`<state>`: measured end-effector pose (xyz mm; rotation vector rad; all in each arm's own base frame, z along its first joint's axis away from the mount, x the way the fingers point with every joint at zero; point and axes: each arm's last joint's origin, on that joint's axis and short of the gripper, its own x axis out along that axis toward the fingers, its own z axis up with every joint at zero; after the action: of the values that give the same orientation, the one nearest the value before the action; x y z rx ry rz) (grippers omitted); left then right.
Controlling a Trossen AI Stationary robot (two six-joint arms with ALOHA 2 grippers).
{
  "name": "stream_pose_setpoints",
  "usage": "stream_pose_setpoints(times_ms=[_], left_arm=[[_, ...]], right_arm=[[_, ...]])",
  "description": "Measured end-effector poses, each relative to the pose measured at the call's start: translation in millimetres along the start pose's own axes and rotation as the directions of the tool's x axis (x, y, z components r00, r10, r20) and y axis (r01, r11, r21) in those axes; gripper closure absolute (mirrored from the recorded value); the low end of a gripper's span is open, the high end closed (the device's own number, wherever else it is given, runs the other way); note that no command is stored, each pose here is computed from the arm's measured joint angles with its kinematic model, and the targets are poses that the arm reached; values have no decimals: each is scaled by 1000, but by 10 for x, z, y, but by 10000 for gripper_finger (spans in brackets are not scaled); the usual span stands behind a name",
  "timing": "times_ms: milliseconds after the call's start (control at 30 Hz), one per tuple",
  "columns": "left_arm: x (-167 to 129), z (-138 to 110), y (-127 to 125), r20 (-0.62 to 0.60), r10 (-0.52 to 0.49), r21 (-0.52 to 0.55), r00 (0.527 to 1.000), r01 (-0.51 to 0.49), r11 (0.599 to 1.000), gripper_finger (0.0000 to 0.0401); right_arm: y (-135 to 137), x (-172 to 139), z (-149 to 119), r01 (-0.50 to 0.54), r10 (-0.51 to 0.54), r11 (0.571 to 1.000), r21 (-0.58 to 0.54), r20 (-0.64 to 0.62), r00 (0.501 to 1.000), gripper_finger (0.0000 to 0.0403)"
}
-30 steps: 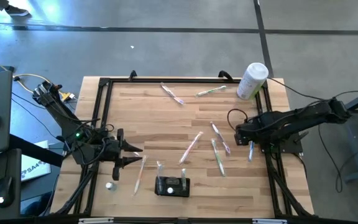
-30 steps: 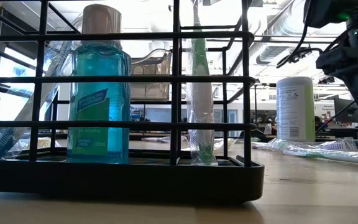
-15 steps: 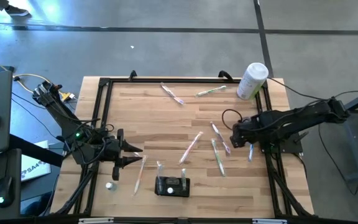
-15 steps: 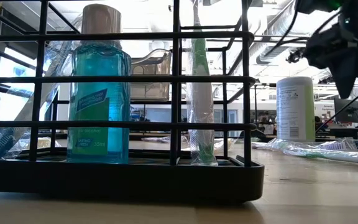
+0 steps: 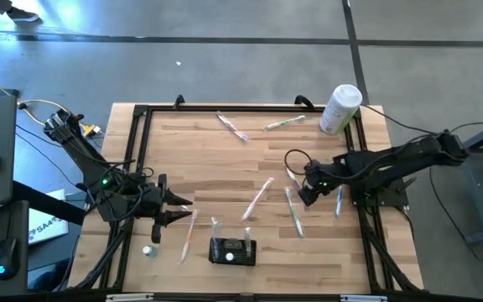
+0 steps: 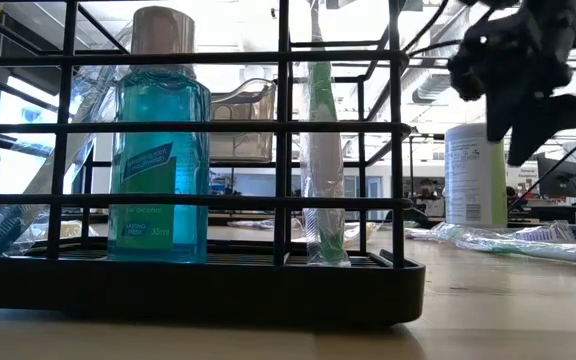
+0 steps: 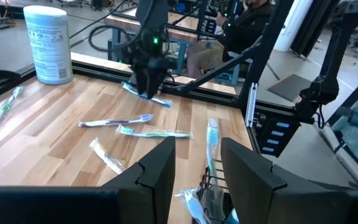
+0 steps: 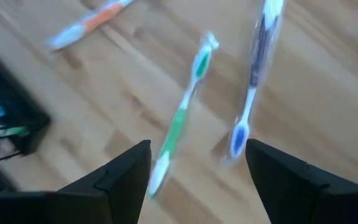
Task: Pick & Place toothbrushing station
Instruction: Put the bottom purple toothbrush into the black wire organizer
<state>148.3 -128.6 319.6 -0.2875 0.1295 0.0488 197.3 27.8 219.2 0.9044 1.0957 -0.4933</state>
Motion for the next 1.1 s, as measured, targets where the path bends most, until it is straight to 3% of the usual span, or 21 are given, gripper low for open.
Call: stream_pose_setpoints(times_ms=[333, 533, 1100], left_arm=[[0, -5, -10, -17, -35, -119, 999, 33, 992, 272], [-2, -15, -31, -51, -108, -124, 993, 101, 987, 272], [-2, -19, -30, -55, -110, -113, 992, 103, 988, 272]], right_arm=[[-75, 346, 188, 180, -179, 983, 23, -12, 984, 149], [-94, 447, 225, 215, -215, 976, 13, -30, 976, 149], [-79, 674, 260, 270, -270, 963, 13, -16, 963, 149]])
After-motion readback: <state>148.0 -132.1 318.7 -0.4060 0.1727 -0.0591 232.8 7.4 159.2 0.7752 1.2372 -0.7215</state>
